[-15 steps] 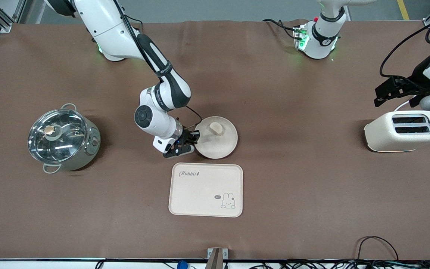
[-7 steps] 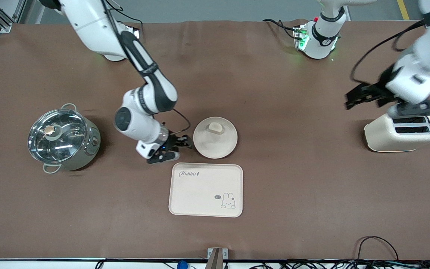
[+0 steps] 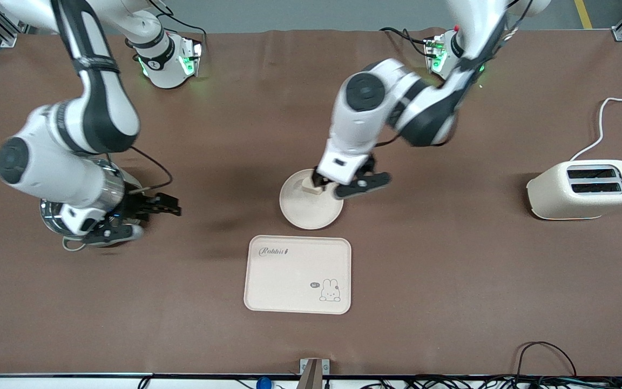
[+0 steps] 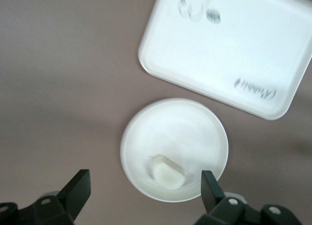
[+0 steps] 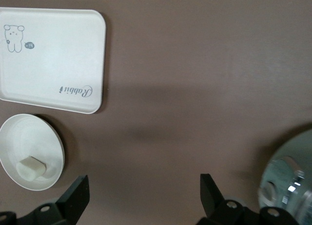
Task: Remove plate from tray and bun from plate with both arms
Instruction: 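Grasp the bun with the left gripper while the right arm returns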
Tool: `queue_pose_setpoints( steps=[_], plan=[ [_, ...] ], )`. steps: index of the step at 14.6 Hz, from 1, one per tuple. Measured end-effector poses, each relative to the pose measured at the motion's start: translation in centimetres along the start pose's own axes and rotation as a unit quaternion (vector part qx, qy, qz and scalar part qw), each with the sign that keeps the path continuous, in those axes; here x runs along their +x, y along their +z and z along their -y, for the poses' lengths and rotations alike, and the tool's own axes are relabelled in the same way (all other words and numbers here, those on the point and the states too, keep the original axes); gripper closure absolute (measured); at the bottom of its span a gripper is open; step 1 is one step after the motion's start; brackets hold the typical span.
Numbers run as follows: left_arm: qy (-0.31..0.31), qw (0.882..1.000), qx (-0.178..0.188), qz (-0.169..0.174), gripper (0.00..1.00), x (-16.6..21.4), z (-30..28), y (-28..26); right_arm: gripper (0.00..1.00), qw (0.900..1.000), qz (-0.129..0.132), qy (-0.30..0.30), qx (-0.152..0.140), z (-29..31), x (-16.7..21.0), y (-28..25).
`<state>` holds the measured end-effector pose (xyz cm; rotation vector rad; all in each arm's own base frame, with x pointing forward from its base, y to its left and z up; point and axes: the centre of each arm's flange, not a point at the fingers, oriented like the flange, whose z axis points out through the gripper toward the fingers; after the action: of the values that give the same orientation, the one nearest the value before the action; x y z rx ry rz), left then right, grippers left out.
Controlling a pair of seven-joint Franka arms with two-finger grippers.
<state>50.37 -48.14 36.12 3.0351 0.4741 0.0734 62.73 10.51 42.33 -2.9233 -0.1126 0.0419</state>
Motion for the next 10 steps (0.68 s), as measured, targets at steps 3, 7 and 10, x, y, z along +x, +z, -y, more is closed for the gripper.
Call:
queue_pose_setpoints(
  steps=[3, 7, 10],
  plan=[
    [-0.009, 1.000, 0.018, -0.008, 0.00, -4.2, -2.2, 8.5, 0.00, 0.998, 0.008, -0.001, -0.055, -3.2, -1.0, -6.0],
    [-0.032, 0.999, 0.014, 0.008, 0.00, -6.3, -2.6, 15.0, 0.00, 0.997, 0.002, -0.005, -0.079, -4.2, -4.0, -12.5],
    [-0.050, 0.999, 0.011, 0.012, 0.01, -7.1, -2.8, 16.2, 0.00, 0.996, -0.009, -0.011, -0.089, -4.1, -5.9, -16.0]
  ],
)
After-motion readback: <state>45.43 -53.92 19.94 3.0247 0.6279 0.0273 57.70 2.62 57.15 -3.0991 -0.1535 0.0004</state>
